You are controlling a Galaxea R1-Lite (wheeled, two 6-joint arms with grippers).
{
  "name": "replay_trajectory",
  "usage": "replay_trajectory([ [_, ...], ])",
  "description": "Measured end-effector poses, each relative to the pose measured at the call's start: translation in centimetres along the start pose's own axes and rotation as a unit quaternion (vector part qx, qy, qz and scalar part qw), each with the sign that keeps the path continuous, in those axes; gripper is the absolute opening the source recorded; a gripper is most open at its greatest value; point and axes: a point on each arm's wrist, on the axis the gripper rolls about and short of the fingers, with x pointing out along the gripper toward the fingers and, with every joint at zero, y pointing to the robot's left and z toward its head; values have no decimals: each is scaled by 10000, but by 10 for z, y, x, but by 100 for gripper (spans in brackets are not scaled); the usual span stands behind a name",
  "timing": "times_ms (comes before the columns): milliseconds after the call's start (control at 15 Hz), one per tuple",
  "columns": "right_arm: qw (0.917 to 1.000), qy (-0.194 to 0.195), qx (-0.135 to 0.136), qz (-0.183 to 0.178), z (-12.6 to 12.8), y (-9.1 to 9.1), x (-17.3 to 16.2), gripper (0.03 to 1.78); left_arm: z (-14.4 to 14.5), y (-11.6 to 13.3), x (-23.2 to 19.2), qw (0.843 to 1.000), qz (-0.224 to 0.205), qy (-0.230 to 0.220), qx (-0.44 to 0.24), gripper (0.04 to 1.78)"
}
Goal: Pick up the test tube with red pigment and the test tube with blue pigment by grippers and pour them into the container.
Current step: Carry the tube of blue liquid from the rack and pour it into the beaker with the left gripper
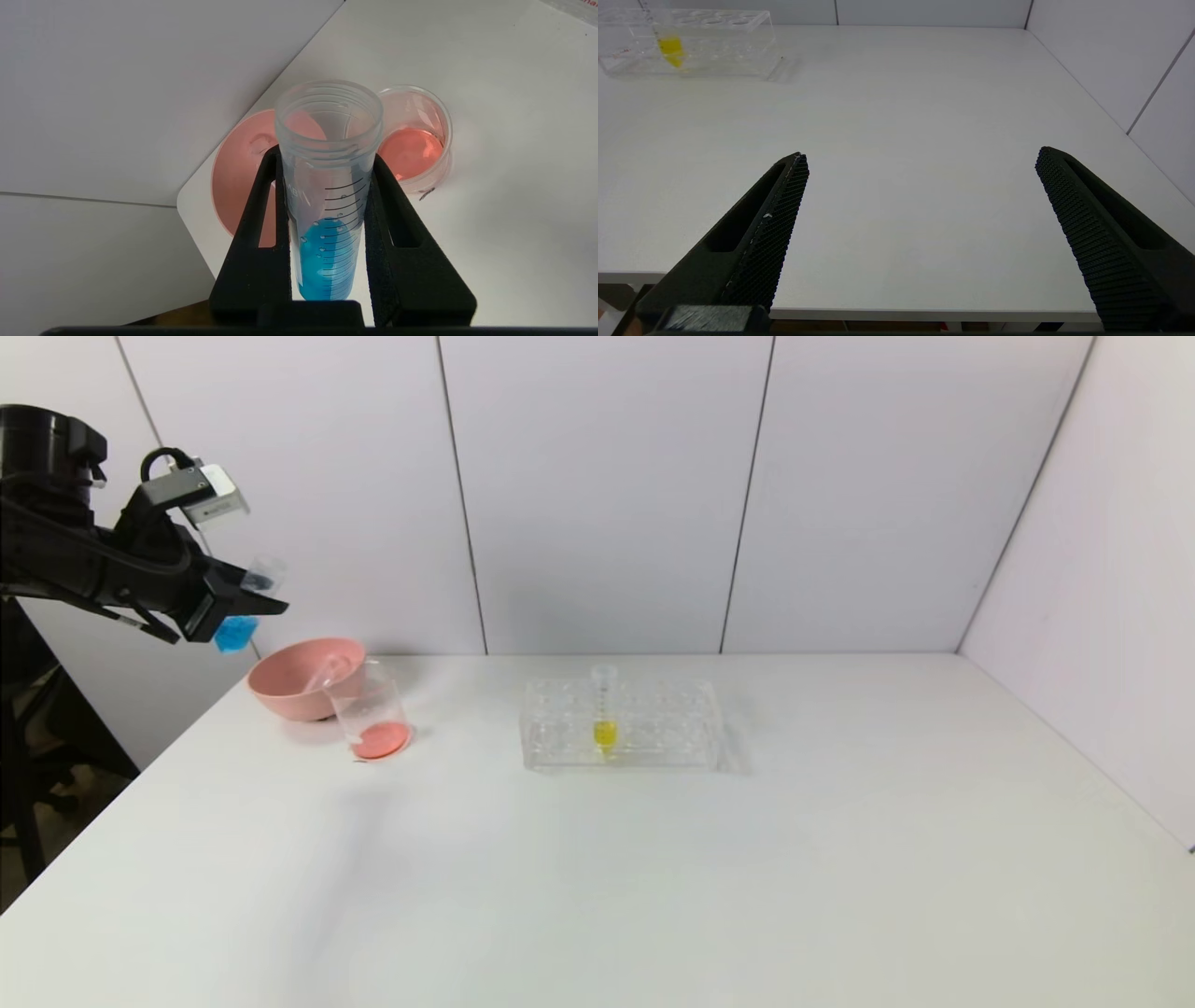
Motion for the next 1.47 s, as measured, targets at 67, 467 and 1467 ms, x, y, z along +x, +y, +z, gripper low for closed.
replay_trajectory([
  [67,10000,0,-2,-2,0,0,0,177,-1,0,1,9999,-92,68,97,46],
  [467,10000,0,0,-2,0,0,0,177,-5,8,11,9950,-550,355,755,46],
  [1467,10000,0,0,-2,0,0,0,177,-22,12,32,9895,-863,621,981,46],
])
